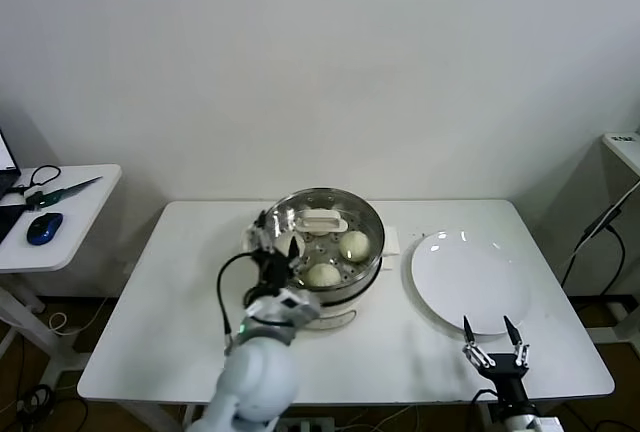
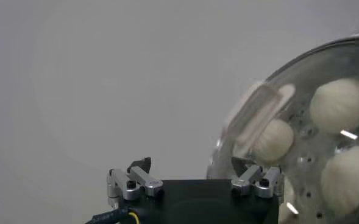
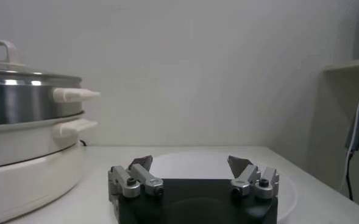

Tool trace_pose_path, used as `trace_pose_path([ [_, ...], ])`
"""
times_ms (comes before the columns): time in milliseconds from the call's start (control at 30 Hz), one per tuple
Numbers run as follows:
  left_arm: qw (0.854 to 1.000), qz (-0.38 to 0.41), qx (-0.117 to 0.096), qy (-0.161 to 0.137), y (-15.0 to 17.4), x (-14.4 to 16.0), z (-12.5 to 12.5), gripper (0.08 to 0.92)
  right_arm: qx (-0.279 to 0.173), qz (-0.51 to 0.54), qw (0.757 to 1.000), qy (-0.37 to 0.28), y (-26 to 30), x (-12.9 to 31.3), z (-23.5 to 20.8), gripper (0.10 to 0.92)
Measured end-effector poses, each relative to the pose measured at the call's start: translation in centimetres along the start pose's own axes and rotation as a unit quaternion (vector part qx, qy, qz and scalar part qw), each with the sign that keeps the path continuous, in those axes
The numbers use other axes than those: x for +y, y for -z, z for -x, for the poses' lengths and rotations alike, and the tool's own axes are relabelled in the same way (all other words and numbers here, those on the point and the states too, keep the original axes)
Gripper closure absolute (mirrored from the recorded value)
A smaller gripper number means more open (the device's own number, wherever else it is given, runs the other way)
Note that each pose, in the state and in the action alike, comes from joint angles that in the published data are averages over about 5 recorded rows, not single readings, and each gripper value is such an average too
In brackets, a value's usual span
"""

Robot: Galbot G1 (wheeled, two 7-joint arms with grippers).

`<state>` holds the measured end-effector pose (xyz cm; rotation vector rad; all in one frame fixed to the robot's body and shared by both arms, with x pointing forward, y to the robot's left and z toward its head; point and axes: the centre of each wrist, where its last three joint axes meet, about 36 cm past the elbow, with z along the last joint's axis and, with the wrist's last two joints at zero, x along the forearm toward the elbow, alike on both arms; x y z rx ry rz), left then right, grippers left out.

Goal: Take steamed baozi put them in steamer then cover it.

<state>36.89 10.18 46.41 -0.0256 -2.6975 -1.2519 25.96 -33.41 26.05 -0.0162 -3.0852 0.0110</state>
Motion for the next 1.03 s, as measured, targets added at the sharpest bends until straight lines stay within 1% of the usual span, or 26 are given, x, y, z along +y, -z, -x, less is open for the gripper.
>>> trace_pose_path([
  [100, 0.998, -0.064, -0.001, -0.016, -3.7, 1.7, 0.1, 0.177, 0.001, 0.0, 1.0, 0.006, -0.3, 0.2, 0.1, 0.2],
  [200, 0.991, -0.13, -0.009, -0.022, -7.6, 3.4, -0.1, 0.177, 0.004, 0.001, 1.0, 0.01, -0.6, 0.4, 0.0, 0.2],
  [333, 0.976, -0.214, -0.025, -0.02, -12.6, 5.3, -1.2, 0.177, 0.009, 0.002, 1.0, 0.011, -1.0, 0.6, -0.1, 0.2],
  [467, 0.957, -0.287, -0.044, -0.012, -16.2, 6.0, -2.6, 0.177, 0.014, 0.001, 1.0, 0.012, -1.3, 0.6, -0.4, 0.2],
  [633, 0.936, -0.347, -0.061, 0.0, -18.9, 5.7, -4.1, 0.177, 0.018, 0.002, 1.0, 0.012, -1.6, 0.6, -0.5, 0.2],
  [767, 0.923, -0.379, -0.069, 0.004, -20.2, 4.8, -4.9, 0.177, 0.018, 0.004, 1.0, 0.013, -1.8, 0.8, -0.6, 0.2],
  [900, 0.914, -0.4, -0.072, 0.004, -21.2, 4.0, -5.6, 0.177, 0.017, 0.006, 1.0, 0.014, -1.8, 1.0, -0.6, 0.2],
  [1033, 0.909, -0.409, -0.072, 0.003, -21.8, 3.4, -5.9, 0.177, 0.017, 0.007, 1.0, 0.015, -1.8, 1.2, -0.5, 0.2],
])
